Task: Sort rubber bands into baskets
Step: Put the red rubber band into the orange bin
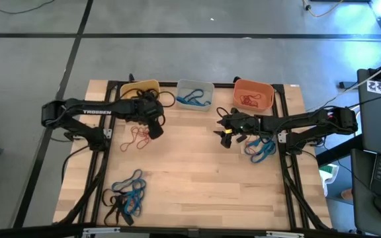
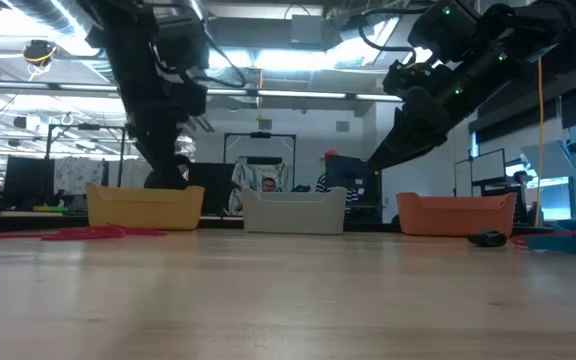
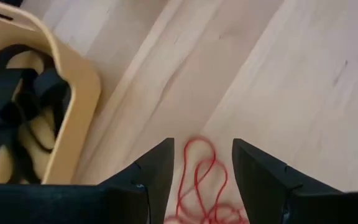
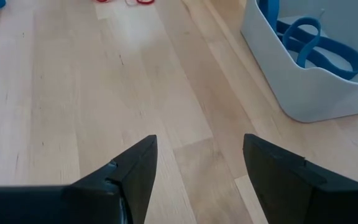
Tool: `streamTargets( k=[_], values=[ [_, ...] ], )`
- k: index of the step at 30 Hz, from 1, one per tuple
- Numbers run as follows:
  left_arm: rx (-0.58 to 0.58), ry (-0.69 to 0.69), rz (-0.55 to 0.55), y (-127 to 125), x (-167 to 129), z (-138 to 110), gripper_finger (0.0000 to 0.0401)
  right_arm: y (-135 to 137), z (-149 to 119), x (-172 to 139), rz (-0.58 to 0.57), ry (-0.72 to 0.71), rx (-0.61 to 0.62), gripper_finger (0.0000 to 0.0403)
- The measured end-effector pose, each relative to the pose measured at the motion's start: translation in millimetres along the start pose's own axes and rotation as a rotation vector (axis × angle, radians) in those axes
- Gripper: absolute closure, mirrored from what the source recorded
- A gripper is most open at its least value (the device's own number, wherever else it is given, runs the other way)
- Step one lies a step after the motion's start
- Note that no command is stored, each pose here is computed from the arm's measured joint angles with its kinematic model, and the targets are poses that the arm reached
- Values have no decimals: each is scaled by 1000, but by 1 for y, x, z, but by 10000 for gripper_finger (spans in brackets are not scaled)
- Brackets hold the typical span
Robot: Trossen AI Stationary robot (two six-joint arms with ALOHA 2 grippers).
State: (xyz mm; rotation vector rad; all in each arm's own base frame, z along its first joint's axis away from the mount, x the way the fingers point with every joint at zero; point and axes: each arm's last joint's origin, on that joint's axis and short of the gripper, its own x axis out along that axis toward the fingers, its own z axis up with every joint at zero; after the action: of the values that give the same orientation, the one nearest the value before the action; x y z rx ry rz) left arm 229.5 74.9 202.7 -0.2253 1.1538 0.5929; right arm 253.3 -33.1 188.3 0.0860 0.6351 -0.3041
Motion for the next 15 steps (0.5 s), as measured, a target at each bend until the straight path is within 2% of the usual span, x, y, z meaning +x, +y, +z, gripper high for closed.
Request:
streamTargets(
  k=[15],
  values=[
    [2,94,28,-5,40,-11,242,0,0,0,-2,-2,0,166]
  ],
)
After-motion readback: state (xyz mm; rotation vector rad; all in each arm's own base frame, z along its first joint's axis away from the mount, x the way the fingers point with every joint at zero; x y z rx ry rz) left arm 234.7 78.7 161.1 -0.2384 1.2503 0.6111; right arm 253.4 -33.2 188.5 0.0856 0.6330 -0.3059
